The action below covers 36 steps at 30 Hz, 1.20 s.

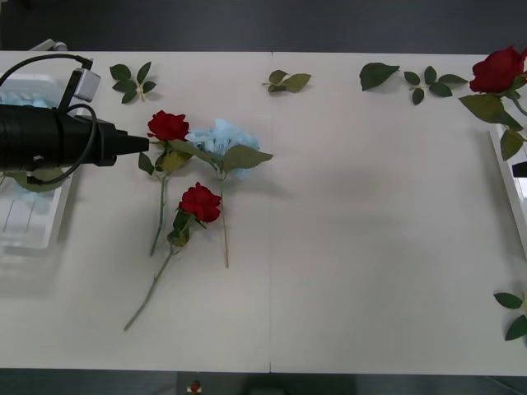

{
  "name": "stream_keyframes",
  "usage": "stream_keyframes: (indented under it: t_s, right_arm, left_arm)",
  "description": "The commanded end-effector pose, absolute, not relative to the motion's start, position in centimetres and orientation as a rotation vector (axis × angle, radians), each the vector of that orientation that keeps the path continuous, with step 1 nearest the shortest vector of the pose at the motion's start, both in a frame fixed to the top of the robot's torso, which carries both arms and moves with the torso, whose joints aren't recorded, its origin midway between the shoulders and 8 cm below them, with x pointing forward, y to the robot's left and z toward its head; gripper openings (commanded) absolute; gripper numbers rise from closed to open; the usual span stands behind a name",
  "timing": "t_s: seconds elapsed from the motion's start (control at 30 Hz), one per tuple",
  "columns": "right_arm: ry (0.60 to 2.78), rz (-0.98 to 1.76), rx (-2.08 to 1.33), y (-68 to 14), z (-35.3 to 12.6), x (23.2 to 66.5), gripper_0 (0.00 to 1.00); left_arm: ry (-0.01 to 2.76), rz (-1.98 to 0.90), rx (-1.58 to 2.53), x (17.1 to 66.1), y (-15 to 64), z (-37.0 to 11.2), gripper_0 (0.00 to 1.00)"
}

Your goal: Put the red flowers into the right box and the blue flowers into the left box

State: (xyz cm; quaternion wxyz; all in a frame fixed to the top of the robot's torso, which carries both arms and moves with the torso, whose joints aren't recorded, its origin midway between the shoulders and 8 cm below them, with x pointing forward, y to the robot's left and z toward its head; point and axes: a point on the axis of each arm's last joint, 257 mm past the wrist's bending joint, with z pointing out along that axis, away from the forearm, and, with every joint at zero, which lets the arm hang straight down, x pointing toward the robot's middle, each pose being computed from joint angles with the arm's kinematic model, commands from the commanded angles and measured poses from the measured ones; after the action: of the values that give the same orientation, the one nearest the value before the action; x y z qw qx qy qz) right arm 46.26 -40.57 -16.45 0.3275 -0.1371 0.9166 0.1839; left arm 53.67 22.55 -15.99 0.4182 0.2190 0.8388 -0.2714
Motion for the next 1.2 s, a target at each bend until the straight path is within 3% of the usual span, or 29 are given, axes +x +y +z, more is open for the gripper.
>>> stream_keyframes:
  t_s: [0.03, 0.5, 1.2]
  right_arm:
    - [2.429, 0.309, -0.265, -46.3, -15.2, 47.1, 0.00]
    - [2.506, 0.122, 0.076, -57.4, -18.6, 45.3, 0.00]
    - [2.399, -0.080, 0.140, -60.3, -21.1, 48.8, 0.00]
  left_arm:
    - [2.095, -0.597, 0.460, 56.7, 21.1, -14.5, 0.73]
    - [2.127, -0.142, 0.343, 61.2, 22.9, -18.9, 0.72]
    - [2.179, 0.037, 0.289, 62.1, 23.6, -25.1, 0.72]
